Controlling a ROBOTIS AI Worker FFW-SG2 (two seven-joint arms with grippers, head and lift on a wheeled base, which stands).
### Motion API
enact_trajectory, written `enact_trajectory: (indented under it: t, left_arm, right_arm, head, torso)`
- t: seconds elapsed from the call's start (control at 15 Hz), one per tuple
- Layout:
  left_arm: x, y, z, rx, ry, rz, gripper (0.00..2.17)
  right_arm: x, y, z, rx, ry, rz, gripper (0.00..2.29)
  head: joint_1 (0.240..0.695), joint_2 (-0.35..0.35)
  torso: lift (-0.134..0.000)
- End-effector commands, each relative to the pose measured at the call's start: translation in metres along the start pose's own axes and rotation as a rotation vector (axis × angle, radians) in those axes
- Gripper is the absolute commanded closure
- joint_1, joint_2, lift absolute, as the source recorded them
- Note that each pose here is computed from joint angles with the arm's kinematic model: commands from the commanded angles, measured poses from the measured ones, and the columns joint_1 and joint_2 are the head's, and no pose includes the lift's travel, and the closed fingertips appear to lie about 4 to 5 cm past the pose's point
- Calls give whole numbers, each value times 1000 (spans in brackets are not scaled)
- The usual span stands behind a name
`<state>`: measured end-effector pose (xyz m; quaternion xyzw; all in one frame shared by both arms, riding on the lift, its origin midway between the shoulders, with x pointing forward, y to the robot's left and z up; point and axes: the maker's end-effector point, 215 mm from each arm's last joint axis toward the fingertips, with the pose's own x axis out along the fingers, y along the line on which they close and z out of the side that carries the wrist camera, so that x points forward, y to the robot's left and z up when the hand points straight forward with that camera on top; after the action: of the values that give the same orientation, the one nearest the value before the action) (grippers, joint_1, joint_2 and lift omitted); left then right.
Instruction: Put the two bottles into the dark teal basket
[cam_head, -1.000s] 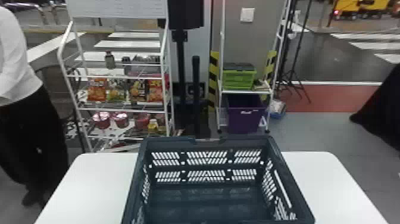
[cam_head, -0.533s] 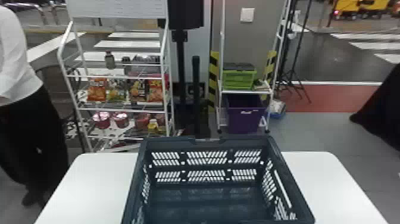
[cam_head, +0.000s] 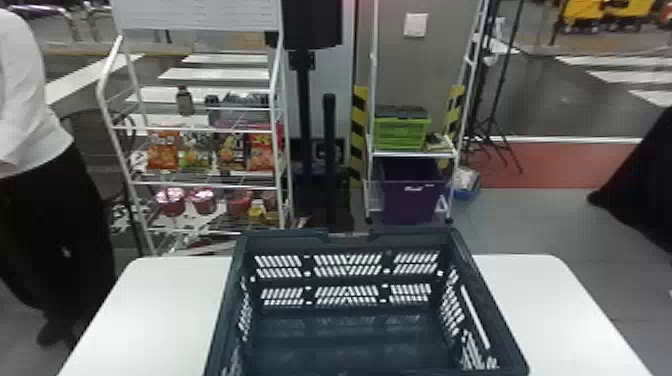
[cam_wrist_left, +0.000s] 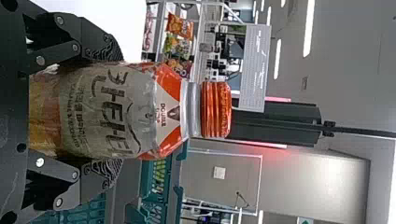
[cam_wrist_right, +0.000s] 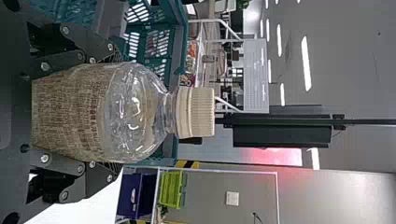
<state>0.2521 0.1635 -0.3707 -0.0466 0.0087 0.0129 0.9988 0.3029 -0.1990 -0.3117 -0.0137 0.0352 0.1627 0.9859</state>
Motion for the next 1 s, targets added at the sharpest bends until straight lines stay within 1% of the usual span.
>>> enact_trajectory:
  t: [0.0,0.13,0.2,0.27,0.4,0.47,0.73,0.8,0.87,0.93]
  left_arm:
    - [-2,0,2,-3,-5,2,2145]
    - [-4,1,3,-7,-10,3,2145]
    - [-5,0,2,-8,-8,3,2145]
    - [-5,-1,3,-7,-9,2,2145]
    - [-7,-3,4,-11,-10,2,2145]
    - [-8,-2,4,-9,-10,5,2145]
    - [-12,-5,1,5,-1,-5,2145]
    - [-14,-9,-2,4,11,-12,2145]
    - [-14,-10,-2,5,14,-15,2145]
    - [-12,-8,-3,15,20,-9,2145]
  right_arm:
    - [13,-3,16,-5,5,2,2128]
    - [24,-6,34,-21,2,2,2128]
    - [27,-7,42,-44,-6,2,2125]
    - [33,-7,45,-46,0,2,2125]
    - [43,-12,59,-64,-34,-11,2125]
    - [50,-8,65,-65,-50,-5,2125]
    - [79,-10,69,-82,-55,-6,2125]
    - [89,-9,65,-79,-39,-1,2125]
    - [99,-9,56,-81,-8,1,2125]
    - [119,-17,51,-60,57,-2,2125]
  head:
    - [499,0]
    - [499,0]
    - [499,0]
    - [499,0]
    - [499,0]
    - [499,0]
    - [499,0]
    - [499,0]
    - [499,0]
    - [499,0]
  torso:
    - [0]
    - [0]
    - [0]
    - [0]
    - [0]
    - [0]
    - [0]
    - [0]
    - [0]
    - [0]
